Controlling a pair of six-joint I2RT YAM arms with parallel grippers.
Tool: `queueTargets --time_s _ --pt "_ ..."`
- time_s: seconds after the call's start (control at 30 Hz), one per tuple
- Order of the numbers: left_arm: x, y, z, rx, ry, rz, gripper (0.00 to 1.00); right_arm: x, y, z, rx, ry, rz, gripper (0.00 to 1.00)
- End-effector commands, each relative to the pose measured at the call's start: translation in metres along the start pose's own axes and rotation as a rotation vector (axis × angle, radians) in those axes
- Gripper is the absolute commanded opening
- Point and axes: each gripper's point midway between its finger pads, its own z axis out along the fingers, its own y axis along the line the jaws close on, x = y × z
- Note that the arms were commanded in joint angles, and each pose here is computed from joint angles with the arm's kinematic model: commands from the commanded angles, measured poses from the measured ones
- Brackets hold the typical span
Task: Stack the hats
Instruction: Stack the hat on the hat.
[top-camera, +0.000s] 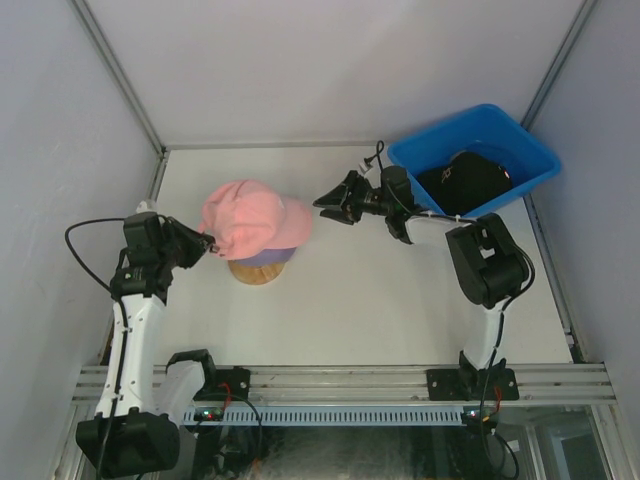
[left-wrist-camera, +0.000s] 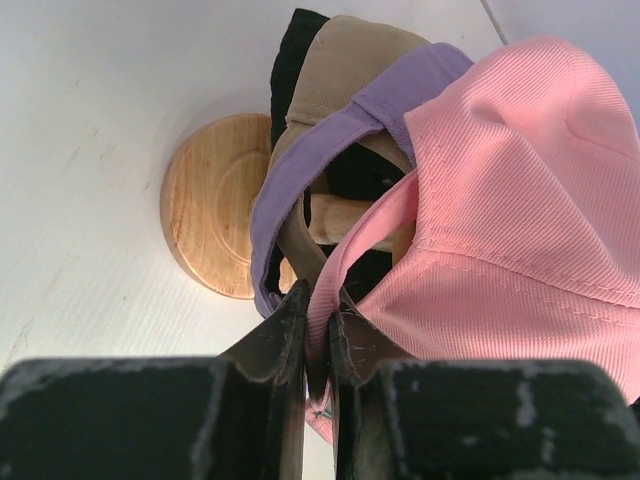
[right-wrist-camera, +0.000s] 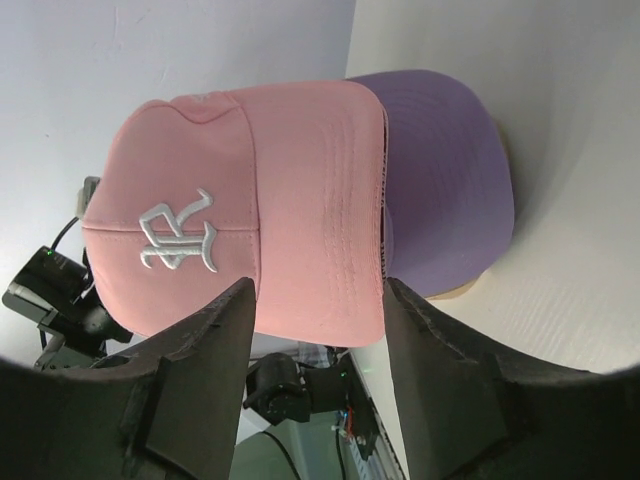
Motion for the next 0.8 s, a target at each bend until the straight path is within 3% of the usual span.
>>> queueTargets --time_s 0.0,0.4,0.77 --pt "-0.011 -0.009 -0.001 0.041 -0.03 0.035 0.15 0.004 0.017 0.011 -0.078 0.022 -0.025 0.54" --pt "-0.017 -0.015 0.003 0.063 -0.029 0.024 0.15 0.013 0.018 0.026 -0.148 0.066 0.03 0.51" --pt "-0.022 -0.024 0.004 0.103 -0.039 -0.003 0.14 0.015 0.029 0.027 -0.224 0.082 0.074 0.19"
